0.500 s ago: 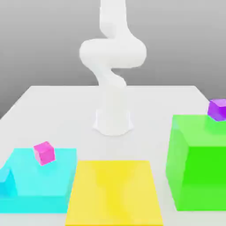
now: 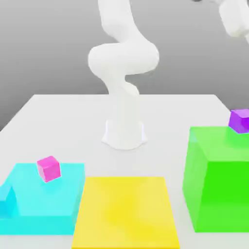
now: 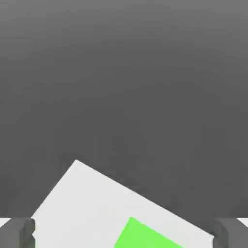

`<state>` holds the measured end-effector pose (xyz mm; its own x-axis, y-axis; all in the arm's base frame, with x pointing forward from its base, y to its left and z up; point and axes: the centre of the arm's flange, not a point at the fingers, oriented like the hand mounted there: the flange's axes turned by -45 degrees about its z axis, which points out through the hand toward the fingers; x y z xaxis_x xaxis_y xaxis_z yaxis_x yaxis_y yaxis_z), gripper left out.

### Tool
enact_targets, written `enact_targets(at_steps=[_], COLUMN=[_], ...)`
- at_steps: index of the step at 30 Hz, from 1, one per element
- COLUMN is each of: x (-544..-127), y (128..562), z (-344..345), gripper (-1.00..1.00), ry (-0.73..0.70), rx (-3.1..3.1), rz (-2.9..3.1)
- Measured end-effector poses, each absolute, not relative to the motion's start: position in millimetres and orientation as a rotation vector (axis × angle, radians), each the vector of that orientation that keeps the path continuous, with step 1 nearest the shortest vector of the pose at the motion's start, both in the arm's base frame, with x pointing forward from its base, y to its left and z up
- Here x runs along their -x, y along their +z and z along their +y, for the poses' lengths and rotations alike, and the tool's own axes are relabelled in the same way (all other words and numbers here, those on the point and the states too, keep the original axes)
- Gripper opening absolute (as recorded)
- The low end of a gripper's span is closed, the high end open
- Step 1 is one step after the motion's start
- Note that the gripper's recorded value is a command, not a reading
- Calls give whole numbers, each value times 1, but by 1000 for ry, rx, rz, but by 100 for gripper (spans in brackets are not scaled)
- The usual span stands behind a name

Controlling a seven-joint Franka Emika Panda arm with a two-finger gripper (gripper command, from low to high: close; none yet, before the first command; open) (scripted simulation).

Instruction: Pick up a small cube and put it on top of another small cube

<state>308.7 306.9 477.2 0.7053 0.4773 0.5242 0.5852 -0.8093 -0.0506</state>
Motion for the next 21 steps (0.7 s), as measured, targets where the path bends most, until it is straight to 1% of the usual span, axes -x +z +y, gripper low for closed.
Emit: enact_targets(at_steps=[5, 8, 10, 13, 17, 19, 21], x=[-238, -190, -169, -181, -204, -211, -209], y=[394, 334, 293, 252, 208, 191, 176], z=[359, 370, 361, 326, 268, 252, 253], gripper=[0, 0, 0, 0, 0, 0, 0], ry=[-564, -428, -328, -202, -45, -13, -4], rx=[2655, 2668, 2723, 2881, 3078, 3116, 3121], rz=[-1043, -1113, -1092, -872, -467, -352, -347])
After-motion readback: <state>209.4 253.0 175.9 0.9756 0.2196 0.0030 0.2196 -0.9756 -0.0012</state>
